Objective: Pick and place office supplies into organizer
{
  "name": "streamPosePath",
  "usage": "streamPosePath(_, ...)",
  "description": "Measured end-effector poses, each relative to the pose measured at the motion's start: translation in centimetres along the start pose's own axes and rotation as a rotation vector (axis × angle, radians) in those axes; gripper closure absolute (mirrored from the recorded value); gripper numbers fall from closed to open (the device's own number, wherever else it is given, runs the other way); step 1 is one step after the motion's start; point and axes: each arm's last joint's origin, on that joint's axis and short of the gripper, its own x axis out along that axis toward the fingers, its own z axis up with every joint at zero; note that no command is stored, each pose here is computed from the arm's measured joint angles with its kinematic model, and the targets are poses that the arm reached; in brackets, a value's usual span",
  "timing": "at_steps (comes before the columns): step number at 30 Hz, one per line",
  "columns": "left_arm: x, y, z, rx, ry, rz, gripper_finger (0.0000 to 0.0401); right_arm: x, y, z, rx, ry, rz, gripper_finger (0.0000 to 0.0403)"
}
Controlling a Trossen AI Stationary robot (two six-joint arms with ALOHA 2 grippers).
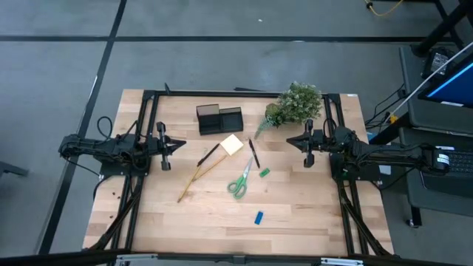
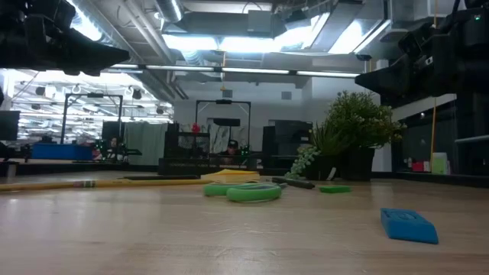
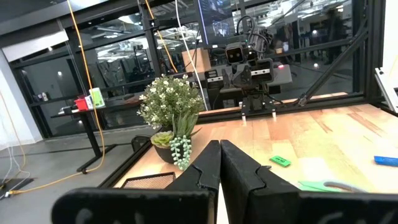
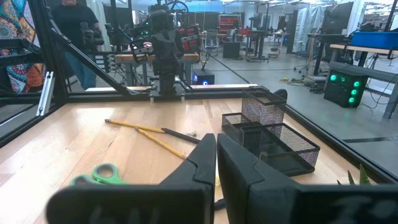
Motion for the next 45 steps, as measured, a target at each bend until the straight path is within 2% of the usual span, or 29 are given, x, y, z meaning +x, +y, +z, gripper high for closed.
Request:
streamPosePath(43,0.00,0.00,-0.01,0.000,0.000,0.000,0.0397,0.00,0.00,0.00,0.003,0.000,0.000,0.0384)
streamPosePath(45,0.00,0.00,0.00,0.029,0.000,0.001,0.0397,0.00,0.01,0.00,0.007,-0.001,0.000,0.0384)
